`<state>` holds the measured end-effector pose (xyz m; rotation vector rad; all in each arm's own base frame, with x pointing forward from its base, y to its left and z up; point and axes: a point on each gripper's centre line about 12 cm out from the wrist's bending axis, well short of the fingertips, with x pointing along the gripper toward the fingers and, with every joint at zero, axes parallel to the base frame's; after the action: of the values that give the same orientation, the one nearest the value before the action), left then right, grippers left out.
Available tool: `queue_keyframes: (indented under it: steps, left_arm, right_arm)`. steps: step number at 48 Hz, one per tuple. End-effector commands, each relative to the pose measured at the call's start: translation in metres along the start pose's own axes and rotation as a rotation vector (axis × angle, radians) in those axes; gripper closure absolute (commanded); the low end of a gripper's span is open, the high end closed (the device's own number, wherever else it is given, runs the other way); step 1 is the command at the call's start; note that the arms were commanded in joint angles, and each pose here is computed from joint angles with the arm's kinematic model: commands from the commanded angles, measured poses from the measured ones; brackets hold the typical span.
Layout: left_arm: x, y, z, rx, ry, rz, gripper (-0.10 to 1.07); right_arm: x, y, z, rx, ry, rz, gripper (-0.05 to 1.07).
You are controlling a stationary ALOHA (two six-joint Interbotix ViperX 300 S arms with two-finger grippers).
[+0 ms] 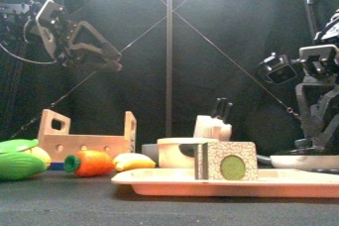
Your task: Grab sushi piece
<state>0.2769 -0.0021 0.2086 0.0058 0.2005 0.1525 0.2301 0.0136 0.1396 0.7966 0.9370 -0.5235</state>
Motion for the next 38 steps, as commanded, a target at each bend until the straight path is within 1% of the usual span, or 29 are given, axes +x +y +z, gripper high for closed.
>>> queue_keyframes:
  steps: [1,5,9,16,20,21,24,29,35,38]
  left_arm:
    - [0.002,0.0,0.004,0.0,-0.013,0.002,0.17]
    - [0.002,0.0,0.004,0.0,-0.013,0.002,0.17]
    - [0.001,0.0,0.005,0.0,-0.015,0.0,0.17]
    - [0.0,0.0,0.0,0.004,-0.003,0.001,0.17]
    - [-0.001,0.001,-0.002,0.003,0.003,0.001,0.17]
    - [-0.001,0.001,-0.003,0.003,0.006,0.002,0.17]
    - [-0.002,0.001,-0.004,0.004,0.009,0.002,0.17]
    - [-0.003,0.001,-0.007,0.006,0.016,0.0,0.17]
    - [-0.005,0.002,-0.011,0.008,0.029,0.0,0.17]
    - [-0.005,0.002,-0.014,0.009,0.038,-0.001,0.17]
  right_arm:
    - [-0.005,0.009,0.006,-0.002,-0.018,0.032,0.23]
    - [-0.006,0.014,0.009,-0.023,-0.03,0.043,0.23]
    - [-0.009,0.018,0.015,-0.071,-0.057,0.05,0.23]
    - [-0.015,0.035,0.026,-0.222,-0.135,0.084,0.23]
    - [-0.02,0.047,0.032,-0.311,-0.185,0.115,0.23]
    - [-0.021,0.052,0.034,-0.346,-0.201,0.13,0.23]
    - [-0.021,0.061,0.036,-0.409,-0.226,0.153,0.23]
    - [-0.017,0.072,0.037,-0.498,-0.249,0.17,0.23]
    - [-0.008,0.081,0.041,-0.565,-0.257,0.158,0.23]
    - [-0.003,0.086,0.042,-0.583,-0.256,0.151,0.23]
